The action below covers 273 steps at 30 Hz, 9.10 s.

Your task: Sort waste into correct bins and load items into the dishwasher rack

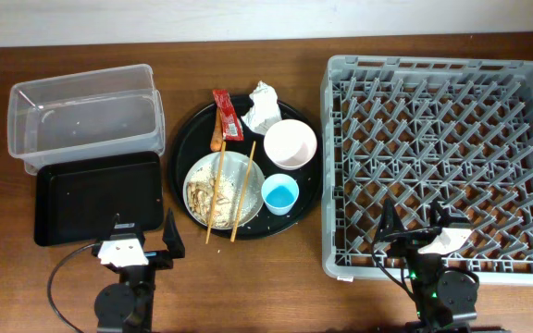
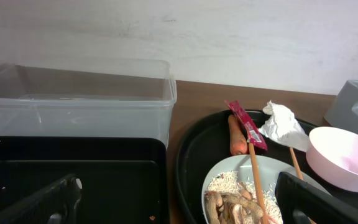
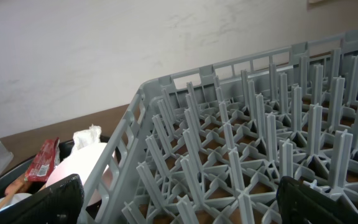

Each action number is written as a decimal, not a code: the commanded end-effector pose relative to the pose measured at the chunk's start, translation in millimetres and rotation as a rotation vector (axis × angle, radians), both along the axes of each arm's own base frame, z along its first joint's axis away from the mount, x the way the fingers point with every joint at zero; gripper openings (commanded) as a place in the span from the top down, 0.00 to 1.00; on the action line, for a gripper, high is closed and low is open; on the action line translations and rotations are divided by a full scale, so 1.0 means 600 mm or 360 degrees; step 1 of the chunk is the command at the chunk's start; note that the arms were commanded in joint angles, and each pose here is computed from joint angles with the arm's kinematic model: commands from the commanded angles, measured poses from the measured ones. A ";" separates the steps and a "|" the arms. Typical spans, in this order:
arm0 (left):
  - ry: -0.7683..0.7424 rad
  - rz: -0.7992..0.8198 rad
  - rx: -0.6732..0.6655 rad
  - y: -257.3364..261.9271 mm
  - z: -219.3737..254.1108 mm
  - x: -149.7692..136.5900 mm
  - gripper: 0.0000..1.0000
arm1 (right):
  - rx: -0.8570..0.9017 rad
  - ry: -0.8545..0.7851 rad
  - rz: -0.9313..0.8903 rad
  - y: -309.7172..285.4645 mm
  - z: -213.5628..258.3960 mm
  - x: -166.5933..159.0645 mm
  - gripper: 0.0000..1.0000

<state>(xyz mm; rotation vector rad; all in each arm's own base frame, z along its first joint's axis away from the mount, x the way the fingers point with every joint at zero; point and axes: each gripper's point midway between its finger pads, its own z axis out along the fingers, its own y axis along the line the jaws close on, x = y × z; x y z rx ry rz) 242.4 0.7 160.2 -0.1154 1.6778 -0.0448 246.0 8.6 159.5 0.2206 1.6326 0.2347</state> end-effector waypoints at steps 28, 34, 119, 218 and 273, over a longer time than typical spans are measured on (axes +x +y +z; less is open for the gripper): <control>0.0294 -0.0665 -0.0096 -0.124 0.239 0.057 0.01 | 0.0084 0.0525 0.0460 0.080 0.168 -0.053 0.02; 0.1360 -0.1081 -0.0355 -0.228 0.206 0.142 0.01 | 0.0220 0.1317 0.0563 0.111 0.187 0.016 0.02; 0.1622 -0.1759 -0.0600 -0.329 0.125 0.122 0.01 | 0.0386 0.1748 -0.0725 -0.176 0.107 -0.083 0.54; 0.1198 0.0340 -0.0422 0.078 0.291 0.011 0.01 | -0.1012 0.1530 -0.1567 -0.247 0.107 0.220 0.96; 0.1235 0.0341 -0.0426 0.076 0.285 0.004 0.01 | -0.0010 0.2205 0.0659 0.538 -0.234 0.115 0.62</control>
